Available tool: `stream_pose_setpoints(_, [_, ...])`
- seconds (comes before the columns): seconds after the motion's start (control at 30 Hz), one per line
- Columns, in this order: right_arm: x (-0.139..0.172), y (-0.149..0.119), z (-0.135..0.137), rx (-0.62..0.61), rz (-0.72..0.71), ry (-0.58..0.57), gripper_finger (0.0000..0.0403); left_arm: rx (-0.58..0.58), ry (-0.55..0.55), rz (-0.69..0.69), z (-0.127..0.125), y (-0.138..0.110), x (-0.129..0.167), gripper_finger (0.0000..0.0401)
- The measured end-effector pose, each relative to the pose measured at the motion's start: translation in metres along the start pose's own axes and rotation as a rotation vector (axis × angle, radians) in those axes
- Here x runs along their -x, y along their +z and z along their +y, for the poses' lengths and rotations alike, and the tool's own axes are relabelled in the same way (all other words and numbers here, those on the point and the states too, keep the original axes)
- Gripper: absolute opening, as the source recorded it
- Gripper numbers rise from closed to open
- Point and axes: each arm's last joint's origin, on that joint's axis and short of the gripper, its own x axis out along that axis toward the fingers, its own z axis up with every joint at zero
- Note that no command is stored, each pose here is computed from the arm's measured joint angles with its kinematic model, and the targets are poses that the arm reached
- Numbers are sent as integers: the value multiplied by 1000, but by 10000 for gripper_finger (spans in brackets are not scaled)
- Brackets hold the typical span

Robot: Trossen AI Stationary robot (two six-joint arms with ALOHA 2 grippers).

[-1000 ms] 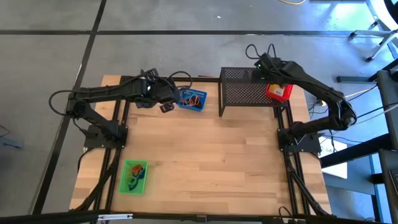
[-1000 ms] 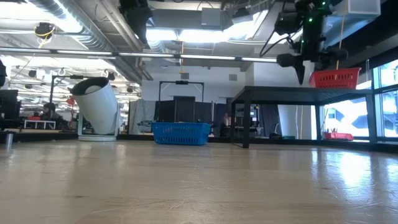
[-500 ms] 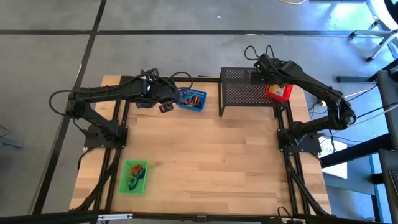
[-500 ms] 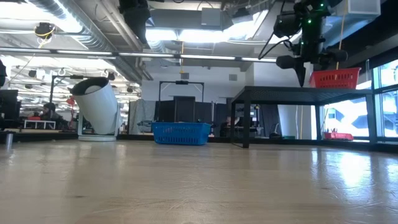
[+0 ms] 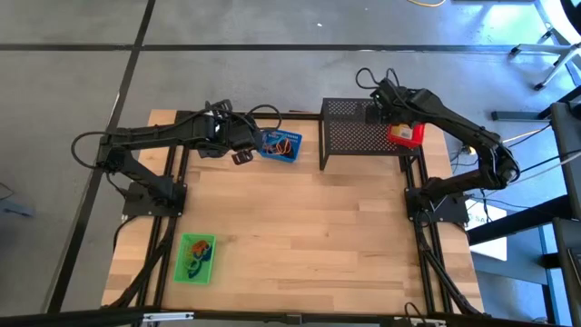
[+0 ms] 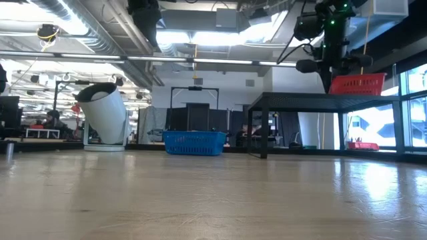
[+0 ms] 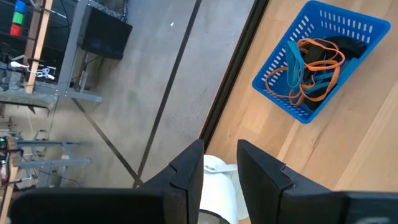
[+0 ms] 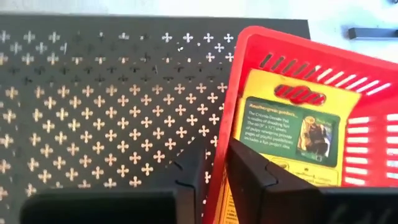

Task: Pick & Place Office Desk Supplies
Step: Put the red bin with yellow crayon boxes on the shelf, then put the blue bin with rubber bands on the shelf

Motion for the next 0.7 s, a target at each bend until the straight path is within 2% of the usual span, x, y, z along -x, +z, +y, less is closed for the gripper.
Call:
stream_pose_setpoints(0.2, [0,0,0,120,6,-2,59,0,0,0,0,0,0,90])
stream_pose_setpoints(0.47, [2,0,0,131,16,19,61,0,0,0,0,0,0,90])
stream_pose_setpoints(0.7, [16,11,2,129,-12,78,116,0,0,0,0,0,0,90])
